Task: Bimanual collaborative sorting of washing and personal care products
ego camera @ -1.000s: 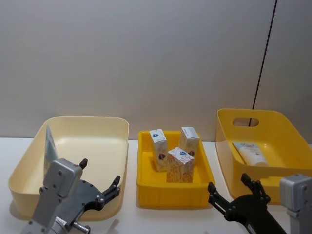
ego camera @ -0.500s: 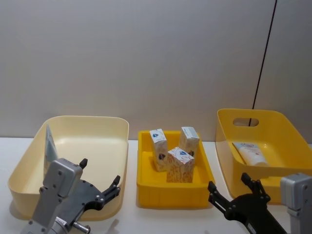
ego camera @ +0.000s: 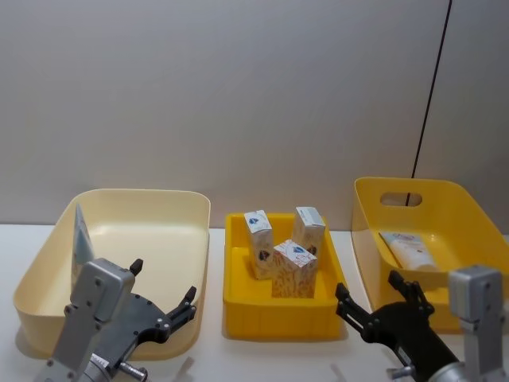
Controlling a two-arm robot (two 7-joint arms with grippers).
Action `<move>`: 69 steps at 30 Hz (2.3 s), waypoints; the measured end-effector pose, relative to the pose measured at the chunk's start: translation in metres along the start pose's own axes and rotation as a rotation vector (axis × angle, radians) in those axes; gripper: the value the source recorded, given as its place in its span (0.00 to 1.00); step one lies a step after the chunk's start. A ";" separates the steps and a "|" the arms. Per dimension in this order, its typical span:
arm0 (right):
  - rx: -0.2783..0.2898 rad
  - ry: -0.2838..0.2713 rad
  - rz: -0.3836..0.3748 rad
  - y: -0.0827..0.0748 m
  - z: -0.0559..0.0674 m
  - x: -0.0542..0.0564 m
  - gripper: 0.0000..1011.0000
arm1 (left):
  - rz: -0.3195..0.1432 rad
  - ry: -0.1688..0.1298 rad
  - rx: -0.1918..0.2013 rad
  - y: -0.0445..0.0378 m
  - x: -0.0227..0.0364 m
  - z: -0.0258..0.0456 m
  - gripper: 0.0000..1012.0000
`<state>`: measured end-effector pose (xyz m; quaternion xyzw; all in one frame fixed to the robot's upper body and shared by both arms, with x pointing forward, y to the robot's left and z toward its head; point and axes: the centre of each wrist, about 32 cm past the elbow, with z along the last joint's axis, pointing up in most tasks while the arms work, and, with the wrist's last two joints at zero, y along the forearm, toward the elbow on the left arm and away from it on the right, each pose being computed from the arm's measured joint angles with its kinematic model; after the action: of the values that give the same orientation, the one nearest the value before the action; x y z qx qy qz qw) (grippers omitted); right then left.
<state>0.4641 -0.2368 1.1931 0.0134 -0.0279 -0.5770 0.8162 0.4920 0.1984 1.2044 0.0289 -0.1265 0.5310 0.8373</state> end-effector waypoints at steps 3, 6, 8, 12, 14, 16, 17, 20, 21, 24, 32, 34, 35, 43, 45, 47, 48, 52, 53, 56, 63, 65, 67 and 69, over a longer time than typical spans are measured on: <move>-0.006 -0.007 0.004 0.007 0.001 0.002 0.99 | 0.000 0.000 0.000 0.0000 0.0000 0.0000 0.99; -0.013 -0.016 0.008 0.015 0.002 0.004 0.99 | 0.000 0.000 0.000 0.0000 0.0000 0.0000 0.99; -0.020 -0.022 0.010 0.020 0.002 0.005 0.99 | 0.000 0.000 0.000 0.0000 0.0000 0.0000 0.99; -0.034 -0.032 0.014 0.029 0.002 0.006 0.99 | 0.000 0.000 0.000 0.0000 0.0000 -0.0001 0.99; -0.038 -0.035 0.016 0.032 0.002 0.006 0.99 | 0.000 0.000 0.000 0.0000 0.0000 0.0000 0.99; -0.046 -0.040 0.020 0.038 0.002 0.006 0.99 | 0.000 0.000 0.000 0.0000 0.0000 0.0000 0.99; -0.050 -0.042 0.022 0.042 0.002 0.006 0.99 | 0.000 0.000 0.000 0.0000 0.0000 -0.0001 0.99; -0.059 -0.047 0.029 0.049 0.002 0.006 0.99 | 0.000 0.000 0.000 0.0000 0.0000 -0.0001 0.99; -0.062 -0.049 0.031 0.050 0.002 0.006 0.99 | 0.000 0.000 0.000 0.0000 0.0000 0.0000 0.99; -0.068 -0.051 0.037 0.056 0.002 0.006 0.99 | 0.000 0.000 0.000 0.0000 0.0000 0.0000 0.99; -0.090 -0.061 0.059 0.076 0.000 0.003 0.99 | 0.000 0.000 0.000 0.0000 0.0000 0.0000 0.99; -0.095 -0.062 0.060 0.079 -0.001 0.002 0.99 | 0.000 0.000 0.000 0.0000 0.0000 0.0000 0.99; -0.099 -0.064 0.061 0.083 -0.001 0.002 0.99 | 0.000 0.000 0.000 0.0000 0.0000 0.0000 0.99; -0.119 -0.071 0.062 0.098 -0.004 -0.002 0.99 | 0.000 0.000 0.000 0.0000 0.0000 0.0000 0.99; -0.124 -0.073 0.062 0.102 -0.005 -0.003 0.99 | 0.000 0.000 0.000 0.0000 0.0000 0.0000 0.99; -0.129 -0.073 0.063 0.105 -0.006 -0.003 0.99 | 0.000 0.000 0.000 0.0000 0.0000 0.0000 0.99; -0.132 -0.075 0.063 0.107 -0.006 -0.004 0.99 | 0.000 0.000 0.000 0.0000 0.0000 0.0000 0.99; -0.143 -0.076 0.064 0.114 -0.009 -0.006 0.99 | 0.000 0.000 0.000 0.0000 0.0000 0.0000 0.99; -0.144 -0.077 0.065 0.115 -0.009 -0.006 0.99 | 0.000 0.000 0.000 0.0000 0.0000 0.0000 0.99; -0.148 -0.078 0.065 0.118 -0.010 -0.007 0.99 | 0.000 0.000 0.000 0.0000 0.0000 0.0000 0.99; -0.158 -0.080 0.069 0.124 -0.011 -0.009 0.83 | 0.000 0.000 0.000 0.0000 0.0000 0.0000 0.99; -0.159 -0.080 0.069 0.124 -0.012 -0.010 0.75 | 0.000 0.000 0.000 0.0000 0.0000 0.0000 0.99; -0.161 -0.080 0.070 0.125 -0.012 -0.010 0.70 | 0.000 0.000 0.000 0.0000 0.0000 0.0000 0.99; -0.162 -0.081 0.070 0.126 -0.012 -0.010 0.67 | 0.000 0.000 0.000 0.0000 0.0000 0.0000 0.99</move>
<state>0.5802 -0.1854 1.1876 -0.0767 -0.0146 -0.5486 0.8324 0.4920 0.1984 1.2044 0.0289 -0.1265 0.5311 0.8373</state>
